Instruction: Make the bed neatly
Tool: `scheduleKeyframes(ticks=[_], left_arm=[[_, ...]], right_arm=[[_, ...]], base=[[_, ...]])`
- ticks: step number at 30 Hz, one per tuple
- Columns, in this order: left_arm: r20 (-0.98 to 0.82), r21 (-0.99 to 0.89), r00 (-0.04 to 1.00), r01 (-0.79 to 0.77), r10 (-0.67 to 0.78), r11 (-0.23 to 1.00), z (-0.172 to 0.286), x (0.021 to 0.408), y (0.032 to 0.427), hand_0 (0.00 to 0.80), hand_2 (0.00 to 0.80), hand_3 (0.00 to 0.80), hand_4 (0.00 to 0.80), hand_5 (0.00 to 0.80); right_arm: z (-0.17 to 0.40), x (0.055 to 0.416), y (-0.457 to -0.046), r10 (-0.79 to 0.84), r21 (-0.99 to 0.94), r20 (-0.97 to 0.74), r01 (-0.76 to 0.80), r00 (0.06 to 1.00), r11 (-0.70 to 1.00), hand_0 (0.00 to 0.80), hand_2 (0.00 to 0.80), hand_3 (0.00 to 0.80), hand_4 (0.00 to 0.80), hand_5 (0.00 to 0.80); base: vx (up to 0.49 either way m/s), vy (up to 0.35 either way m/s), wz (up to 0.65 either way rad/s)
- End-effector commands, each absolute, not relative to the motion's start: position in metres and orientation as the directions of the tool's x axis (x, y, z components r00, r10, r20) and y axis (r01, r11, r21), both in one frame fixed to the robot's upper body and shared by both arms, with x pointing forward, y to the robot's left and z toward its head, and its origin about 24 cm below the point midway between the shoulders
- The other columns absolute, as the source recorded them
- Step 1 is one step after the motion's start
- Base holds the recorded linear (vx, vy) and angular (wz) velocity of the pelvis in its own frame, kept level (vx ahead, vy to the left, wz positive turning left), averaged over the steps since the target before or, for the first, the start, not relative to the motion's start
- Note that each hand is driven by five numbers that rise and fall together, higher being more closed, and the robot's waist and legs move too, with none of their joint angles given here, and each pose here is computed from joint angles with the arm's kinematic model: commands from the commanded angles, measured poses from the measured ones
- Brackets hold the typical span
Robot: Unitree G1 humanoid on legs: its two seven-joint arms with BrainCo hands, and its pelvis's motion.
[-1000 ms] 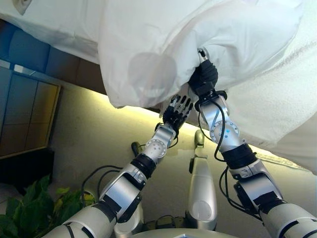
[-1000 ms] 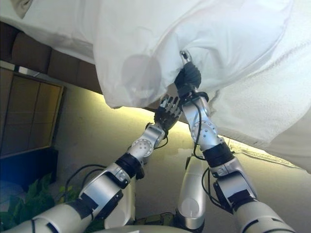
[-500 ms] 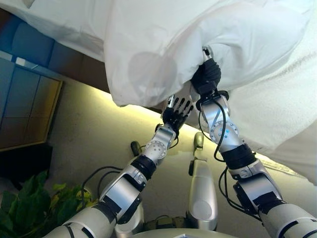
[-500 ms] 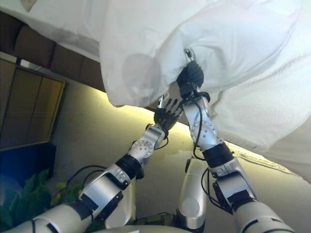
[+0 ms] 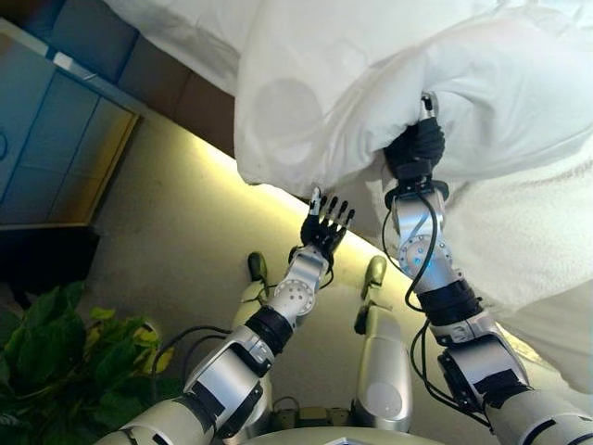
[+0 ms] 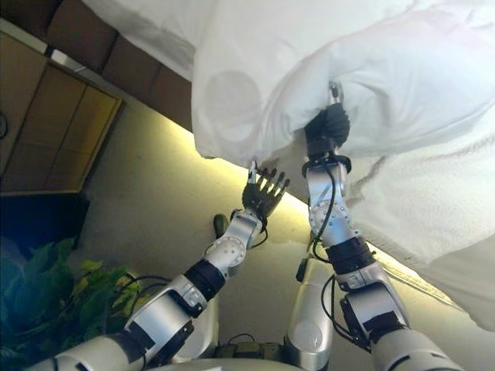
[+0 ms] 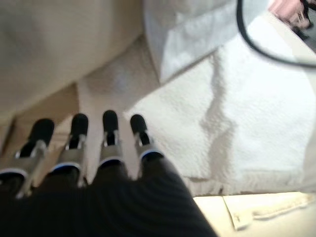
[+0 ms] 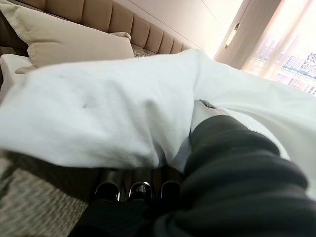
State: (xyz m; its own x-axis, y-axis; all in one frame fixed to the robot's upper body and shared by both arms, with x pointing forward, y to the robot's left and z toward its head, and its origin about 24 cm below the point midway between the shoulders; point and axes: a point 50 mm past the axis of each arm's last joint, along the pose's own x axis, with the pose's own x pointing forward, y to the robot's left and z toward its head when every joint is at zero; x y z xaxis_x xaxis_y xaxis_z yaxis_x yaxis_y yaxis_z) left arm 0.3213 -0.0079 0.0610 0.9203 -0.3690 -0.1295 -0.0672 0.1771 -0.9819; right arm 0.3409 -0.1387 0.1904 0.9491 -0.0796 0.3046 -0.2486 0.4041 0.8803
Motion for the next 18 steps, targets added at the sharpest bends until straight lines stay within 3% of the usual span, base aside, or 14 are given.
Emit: scheduleKeyframes(ticks=[1, 12, 18], left_arm=[[-0.036, -0.984, 0.901, 0.044, -0.433, 0.173, 0.087, 0.319, -0.027, 0.000, 0.000, 0.000, 0.000, 0.000], [-0.031, -0.980, 0.895, 0.061, -0.445, 0.191, 0.105, 0.326, -0.042, 0.000, 0.000, 0.000, 0.000, 0.000], [-0.049, -0.967, 0.931, 0.047, -0.362, 0.251, 0.112, 0.337, -0.036, 0.000, 0.000, 0.000, 0.000, 0.000]], right_arm=[[0.237, 0.325, -0.134, -0.079, 0.809, 0.540, -0.491, 0.838, 0.324, 0.800, 0.800, 0.800, 0.800, 0.800], [0.243, 0.327, -0.131, -0.053, 0.797, 0.558, -0.517, 0.828, 0.312, 0.800, 0.800, 0.800, 0.800, 0.800], [0.248, 0.326, -0.119, -0.008, 0.782, 0.570, -0.539, 0.822, 0.314, 0.800, 0.800, 0.800, 0.800, 0.800]], base=[[-0.005, -0.065, 0.14], [-0.003, -0.008, 0.01], [0.003, 0.017, -0.01]])
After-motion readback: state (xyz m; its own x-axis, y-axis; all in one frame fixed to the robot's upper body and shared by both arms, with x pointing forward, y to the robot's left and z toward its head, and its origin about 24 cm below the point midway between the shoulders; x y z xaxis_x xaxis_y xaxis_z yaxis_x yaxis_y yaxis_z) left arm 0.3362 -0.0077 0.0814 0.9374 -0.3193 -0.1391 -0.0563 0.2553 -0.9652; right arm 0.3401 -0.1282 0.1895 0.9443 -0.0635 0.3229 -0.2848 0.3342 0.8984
